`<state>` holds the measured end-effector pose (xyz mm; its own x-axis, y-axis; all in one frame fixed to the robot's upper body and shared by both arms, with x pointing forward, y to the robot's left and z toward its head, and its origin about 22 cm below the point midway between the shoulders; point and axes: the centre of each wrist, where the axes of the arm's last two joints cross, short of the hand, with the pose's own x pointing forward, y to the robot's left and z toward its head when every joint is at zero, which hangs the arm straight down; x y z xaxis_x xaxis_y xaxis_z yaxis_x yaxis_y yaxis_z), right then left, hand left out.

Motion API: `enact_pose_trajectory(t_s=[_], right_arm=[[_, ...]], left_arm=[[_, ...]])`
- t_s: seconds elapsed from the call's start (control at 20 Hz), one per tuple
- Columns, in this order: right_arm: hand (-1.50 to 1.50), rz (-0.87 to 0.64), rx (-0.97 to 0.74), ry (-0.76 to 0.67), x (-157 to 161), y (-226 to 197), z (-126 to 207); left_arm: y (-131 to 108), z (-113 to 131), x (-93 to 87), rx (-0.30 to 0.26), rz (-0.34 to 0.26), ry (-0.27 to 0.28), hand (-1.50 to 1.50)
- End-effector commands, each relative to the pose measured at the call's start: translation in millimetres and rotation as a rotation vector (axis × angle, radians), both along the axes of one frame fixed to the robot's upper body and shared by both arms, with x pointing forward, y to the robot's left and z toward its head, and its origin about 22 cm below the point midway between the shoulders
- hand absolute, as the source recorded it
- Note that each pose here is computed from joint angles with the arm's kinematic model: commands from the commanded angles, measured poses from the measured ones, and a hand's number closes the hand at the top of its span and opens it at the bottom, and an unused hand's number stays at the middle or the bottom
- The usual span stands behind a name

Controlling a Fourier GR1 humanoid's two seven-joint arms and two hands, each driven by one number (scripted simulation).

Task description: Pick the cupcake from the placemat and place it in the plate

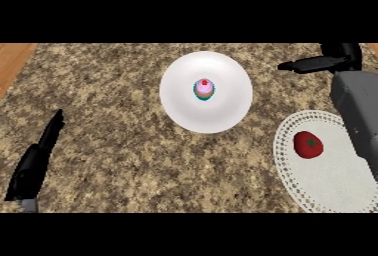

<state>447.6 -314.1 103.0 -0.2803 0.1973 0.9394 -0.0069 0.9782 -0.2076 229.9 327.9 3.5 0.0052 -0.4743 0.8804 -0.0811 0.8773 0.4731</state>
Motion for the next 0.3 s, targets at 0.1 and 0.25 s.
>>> enact_pose_trajectory(t_s=[0.1, 0.25], right_arm=[[-1.5, 0.034, -0.014, 0.014, -17, -38, -17], [-1.5, -0.021, -0.01, -0.023, -16, -53, 2]], left_arm=[[-7, -4, -1.6, -0.02, -0.014, 0.019, 0.0], [-9, -19, -9.6, -0.016, -0.011, -0.01, 0.0]])
